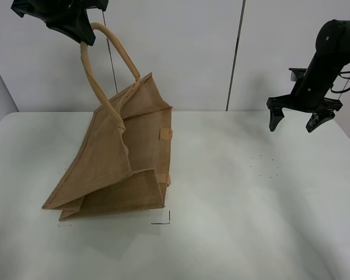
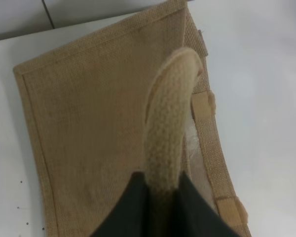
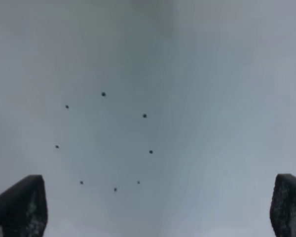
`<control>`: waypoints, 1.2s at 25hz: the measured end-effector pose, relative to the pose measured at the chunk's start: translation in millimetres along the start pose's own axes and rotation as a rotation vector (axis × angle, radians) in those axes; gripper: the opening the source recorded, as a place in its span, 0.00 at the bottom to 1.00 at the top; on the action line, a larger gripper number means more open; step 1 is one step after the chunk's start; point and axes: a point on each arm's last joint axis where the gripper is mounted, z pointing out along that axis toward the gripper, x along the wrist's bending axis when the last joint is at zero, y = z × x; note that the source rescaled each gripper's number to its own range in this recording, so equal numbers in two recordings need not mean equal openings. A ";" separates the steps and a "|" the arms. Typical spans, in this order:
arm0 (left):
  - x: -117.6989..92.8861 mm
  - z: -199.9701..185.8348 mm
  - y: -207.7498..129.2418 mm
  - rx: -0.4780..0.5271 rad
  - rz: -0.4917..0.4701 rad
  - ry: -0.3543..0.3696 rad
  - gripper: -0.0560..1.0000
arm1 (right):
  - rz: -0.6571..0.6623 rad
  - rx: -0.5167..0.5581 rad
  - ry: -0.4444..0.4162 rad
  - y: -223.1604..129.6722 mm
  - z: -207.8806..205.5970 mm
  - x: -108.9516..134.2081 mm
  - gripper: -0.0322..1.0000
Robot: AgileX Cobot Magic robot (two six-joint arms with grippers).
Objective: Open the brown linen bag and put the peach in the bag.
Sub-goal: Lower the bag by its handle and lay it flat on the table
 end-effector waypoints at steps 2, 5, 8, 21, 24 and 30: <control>0.0 0.0 0.0 0.000 0.000 0.000 0.05 | 0.000 0.017 -0.001 -1.6 -0.1 -1.1 1.00; 0.0 0.0 0.0 0.000 0.000 0.000 0.05 | -0.007 0.038 0.003 -3.4 -0.1 -0.3 1.00; 0.0 0.0 0.0 0.000 0.000 0.000 0.05 | -0.013 0.032 0.004 -4.7 -4.0 0.3 1.00; 0.0 0.0 0.0 0.000 0.008 0.000 0.05 | -0.013 0.018 0.003 -105.1 -83.1 6.6 1.00; 0.0 0.0 0.0 0.000 0.008 0.000 0.05 | -0.012 0.037 0.004 -151.4 -93.6 8.1 1.00; 0.0 0.0 0.0 0.000 0.008 0.000 0.05 | -0.011 0.042 0.004 -251.9 -97.0 10.1 1.00</control>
